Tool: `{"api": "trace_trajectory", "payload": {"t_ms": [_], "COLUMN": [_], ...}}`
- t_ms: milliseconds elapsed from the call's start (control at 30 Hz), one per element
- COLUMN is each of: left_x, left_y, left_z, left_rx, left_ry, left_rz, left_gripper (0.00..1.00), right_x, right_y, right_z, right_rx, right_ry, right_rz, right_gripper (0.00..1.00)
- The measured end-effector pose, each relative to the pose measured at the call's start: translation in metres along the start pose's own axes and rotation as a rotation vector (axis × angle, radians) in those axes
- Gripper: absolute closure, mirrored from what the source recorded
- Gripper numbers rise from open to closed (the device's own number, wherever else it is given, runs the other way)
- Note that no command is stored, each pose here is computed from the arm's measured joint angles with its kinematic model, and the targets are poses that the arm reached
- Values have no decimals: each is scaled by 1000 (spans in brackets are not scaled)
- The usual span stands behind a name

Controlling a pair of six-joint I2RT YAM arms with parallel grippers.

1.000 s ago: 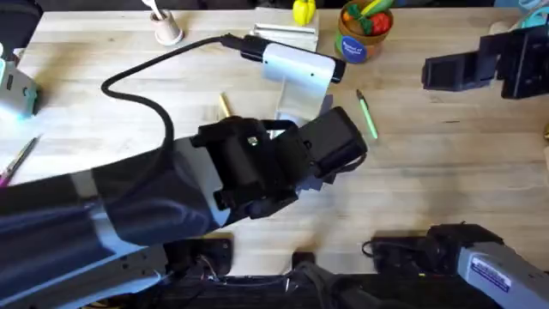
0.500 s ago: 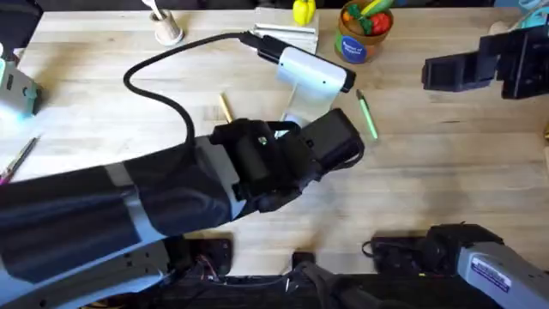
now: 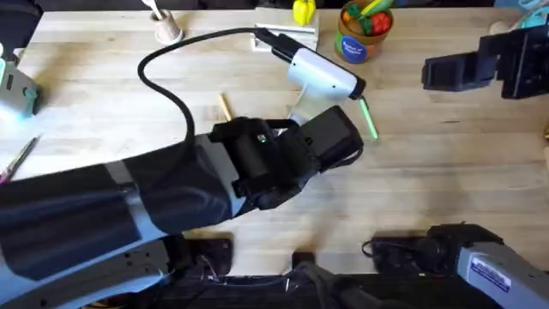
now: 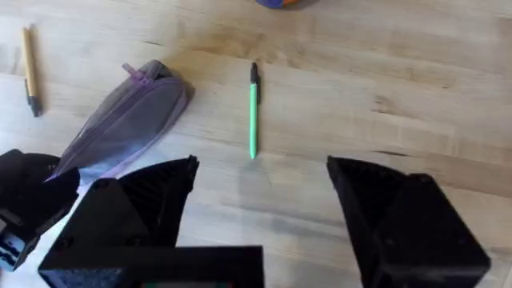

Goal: Unzip the bag, pick up the pens from the table one at a time and place them inside, then zip the bag closed.

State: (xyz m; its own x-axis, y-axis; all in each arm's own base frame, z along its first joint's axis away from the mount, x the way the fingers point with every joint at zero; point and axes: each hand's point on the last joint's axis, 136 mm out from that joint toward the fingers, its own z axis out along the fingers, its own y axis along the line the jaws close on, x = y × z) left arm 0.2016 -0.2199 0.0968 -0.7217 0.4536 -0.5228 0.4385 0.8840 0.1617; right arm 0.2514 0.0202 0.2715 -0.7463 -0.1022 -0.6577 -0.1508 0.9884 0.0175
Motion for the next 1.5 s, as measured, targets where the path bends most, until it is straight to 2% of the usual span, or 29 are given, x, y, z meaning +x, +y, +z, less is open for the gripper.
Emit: {"api": "trace_trajectory", "payload": {"t_ms": [200,567,767,900,1067,1333,1500], "left_x": [0,-4,-4,-4,-3,-3,-3], "left_y": [4,-3,-4,-4,-5,-6,-7], "left_z": [4,5,6,6,5,6,6], "left_rx": [20,84,90,91,97,106,108], "left_ry": [22,25,26,26,29,33,33], "left_rz": [16,2,2,2,2,-2,-2], "left_gripper": [957,957,957,957,958,958,958], "right_x": [0,6,-6,-19,-27,-18,-22], "right_y": [6,52,71,81,96,133,136], "right_z": [14,65,102,121,139,161,165], "right_rx": [-48,-393,-557,-648,-709,-797,-800], "right_ry": [45,179,176,128,100,103,78], "right_rz": [-17,-128,-125,-127,-158,-287,-312], "right_gripper": [4,5,4,4,4,4,4]}}
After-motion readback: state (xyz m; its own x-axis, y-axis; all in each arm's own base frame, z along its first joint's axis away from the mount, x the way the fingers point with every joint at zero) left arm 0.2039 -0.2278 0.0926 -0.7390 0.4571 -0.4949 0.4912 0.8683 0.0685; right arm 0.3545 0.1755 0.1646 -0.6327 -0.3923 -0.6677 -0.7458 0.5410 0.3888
